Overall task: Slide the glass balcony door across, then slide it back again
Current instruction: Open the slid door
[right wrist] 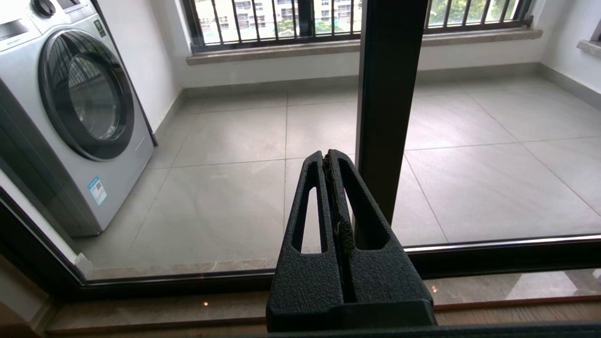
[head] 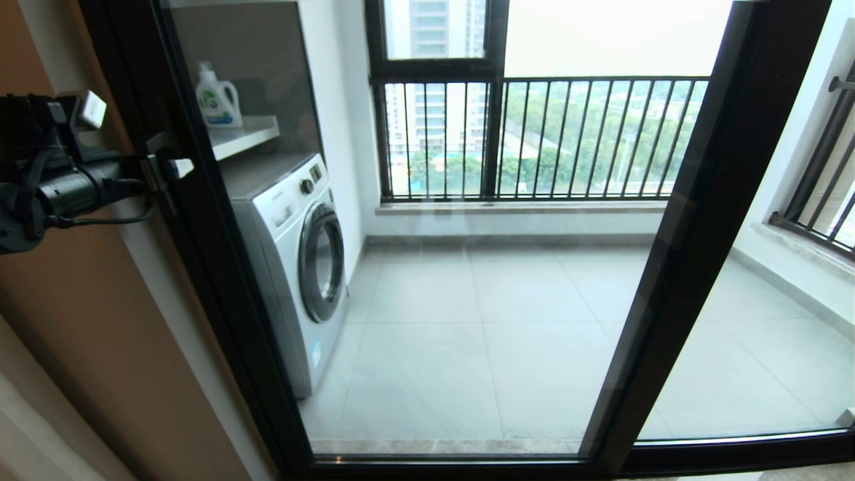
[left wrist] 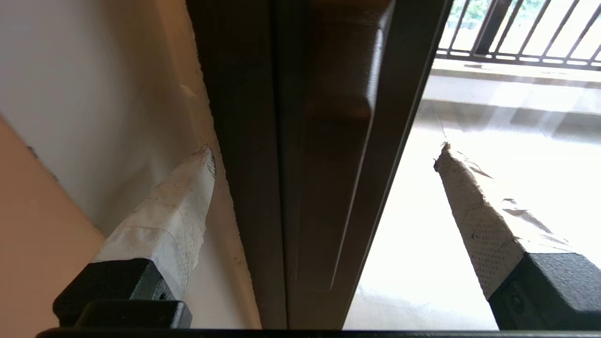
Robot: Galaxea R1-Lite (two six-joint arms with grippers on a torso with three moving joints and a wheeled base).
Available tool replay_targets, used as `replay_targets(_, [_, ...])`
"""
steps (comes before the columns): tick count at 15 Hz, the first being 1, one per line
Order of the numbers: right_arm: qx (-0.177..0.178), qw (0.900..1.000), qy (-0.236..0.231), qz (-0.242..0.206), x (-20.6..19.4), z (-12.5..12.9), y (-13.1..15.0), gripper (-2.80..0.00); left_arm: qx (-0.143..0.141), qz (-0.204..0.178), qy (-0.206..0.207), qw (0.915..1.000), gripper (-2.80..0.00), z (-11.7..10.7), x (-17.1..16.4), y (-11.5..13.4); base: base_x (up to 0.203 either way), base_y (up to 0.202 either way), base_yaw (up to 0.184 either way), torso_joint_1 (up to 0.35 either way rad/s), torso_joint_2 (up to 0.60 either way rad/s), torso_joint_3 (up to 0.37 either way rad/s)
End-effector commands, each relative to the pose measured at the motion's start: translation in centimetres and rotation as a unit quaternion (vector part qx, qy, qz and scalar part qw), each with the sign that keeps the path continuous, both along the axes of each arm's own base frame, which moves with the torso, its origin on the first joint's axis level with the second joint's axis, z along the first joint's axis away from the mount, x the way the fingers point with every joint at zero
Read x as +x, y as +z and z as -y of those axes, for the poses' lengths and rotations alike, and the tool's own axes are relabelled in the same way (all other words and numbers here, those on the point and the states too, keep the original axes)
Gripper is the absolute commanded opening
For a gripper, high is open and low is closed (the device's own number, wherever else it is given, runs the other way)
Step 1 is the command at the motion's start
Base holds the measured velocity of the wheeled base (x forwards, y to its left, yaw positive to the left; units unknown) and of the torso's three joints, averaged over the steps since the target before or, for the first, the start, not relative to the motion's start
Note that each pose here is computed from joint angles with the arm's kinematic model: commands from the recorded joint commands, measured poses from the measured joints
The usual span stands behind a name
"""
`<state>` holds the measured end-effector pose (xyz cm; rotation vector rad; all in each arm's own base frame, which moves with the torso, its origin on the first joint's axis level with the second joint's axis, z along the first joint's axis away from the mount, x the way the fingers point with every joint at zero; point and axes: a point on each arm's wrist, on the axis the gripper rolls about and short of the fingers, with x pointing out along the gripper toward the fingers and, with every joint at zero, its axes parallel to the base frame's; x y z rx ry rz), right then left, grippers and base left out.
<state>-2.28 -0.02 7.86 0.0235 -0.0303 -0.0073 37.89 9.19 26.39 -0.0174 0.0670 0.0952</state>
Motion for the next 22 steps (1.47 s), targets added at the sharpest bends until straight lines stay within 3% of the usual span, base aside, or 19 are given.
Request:
replay_targets(1, [0.001, 1.0, 0.0, -0.006, 0.1, 0.0, -0.3, -2.8, 0.0, 0.0, -0.005, 1.0, 0.0, 0.3, 0.1, -0.1, 0.0, 0.0, 0.0, 0.0, 0.0, 0.0])
replay_targets(4, [0.001, 1.0, 0.0, -0.006, 0.1, 0.0, -0.3, -2.8, 0.0, -0.002, -0.012, 0.9999, 0.0, 0.8, 0.0, -0.1, 0.0, 0.0, 0.0, 0.0, 0.0, 0.0])
replay_targets(10, [0.0, 1.0, 0.0, -0.006, 0.1, 0.0, -0.3, -2.8, 0.0, 0.003, -0.056, 0.9984, 0.0, 4.2, 0.2, 0.3, 0.0, 0.0, 0.0, 0.0, 0.0, 0.0])
replay_targets(17, [0.001, 1.0, 0.0, -0.006, 0.1, 0.0, -0.3, -2.8, 0.001, 0.005, -0.06, 0.9982, 0.0, 4.7, 0.0, 0.5, 0.0, 0.0, 0.0, 0.0, 0.0, 0.0])
replay_targets(22, [0.0, 1.0, 0.0, -0.006, 0.1, 0.0, -0.3, -2.8, 0.001, 0.006, -0.083, 0.9965, 0.0, 6.7, -0.7, 0.8, 0.0, 0.0, 0.0, 0.0, 0.0, 0.0])
